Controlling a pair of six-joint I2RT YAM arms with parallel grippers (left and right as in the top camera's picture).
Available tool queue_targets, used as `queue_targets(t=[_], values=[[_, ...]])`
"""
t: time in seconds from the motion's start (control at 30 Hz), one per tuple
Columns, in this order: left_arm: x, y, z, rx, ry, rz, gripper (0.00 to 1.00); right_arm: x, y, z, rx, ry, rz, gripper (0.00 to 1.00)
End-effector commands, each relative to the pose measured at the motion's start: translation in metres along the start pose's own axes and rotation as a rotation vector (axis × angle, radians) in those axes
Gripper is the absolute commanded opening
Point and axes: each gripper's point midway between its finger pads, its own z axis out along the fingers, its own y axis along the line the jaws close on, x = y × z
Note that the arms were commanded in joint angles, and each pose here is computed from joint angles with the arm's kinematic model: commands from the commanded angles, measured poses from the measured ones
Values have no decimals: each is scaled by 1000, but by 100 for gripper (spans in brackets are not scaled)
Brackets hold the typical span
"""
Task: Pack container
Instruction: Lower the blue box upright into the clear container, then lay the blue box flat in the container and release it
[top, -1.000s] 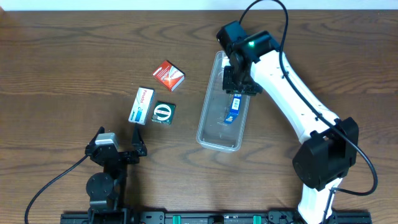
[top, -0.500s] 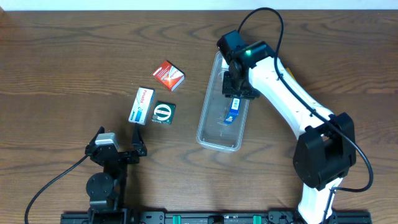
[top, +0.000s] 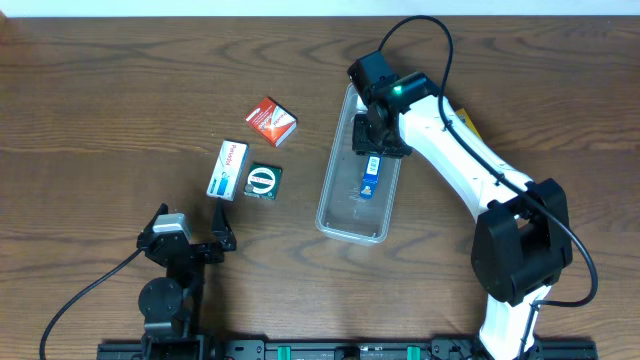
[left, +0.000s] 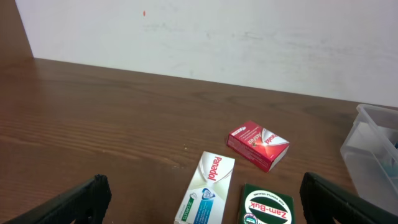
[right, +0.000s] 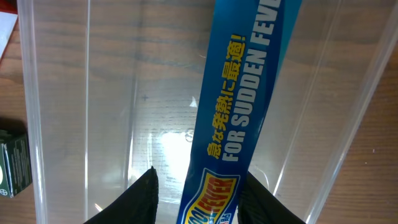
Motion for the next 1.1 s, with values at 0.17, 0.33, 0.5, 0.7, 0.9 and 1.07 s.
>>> queue_targets(t=[0.17,0.33,0.5,0.7,0.9,1.07], values=[[15,4,1,-17,46,12,98,-7,12,-1,-62,-27,-65,40],[15,4,1,-17,46,12,98,-18,23,-3,-110,-72,-79,42],[15,4,1,-17,46,12,98,-22,26,-4,-126,-88,-105,44],[15,4,1,-17,46,12,98,-23,27,-4,-125,-94,-158,46],[15,4,1,-17,46,12,98,-23,27,-4,-124,-97,-197,46],[15,4,1,-17,46,12,98,-22,26,-3,-119,-94,-218,46]])
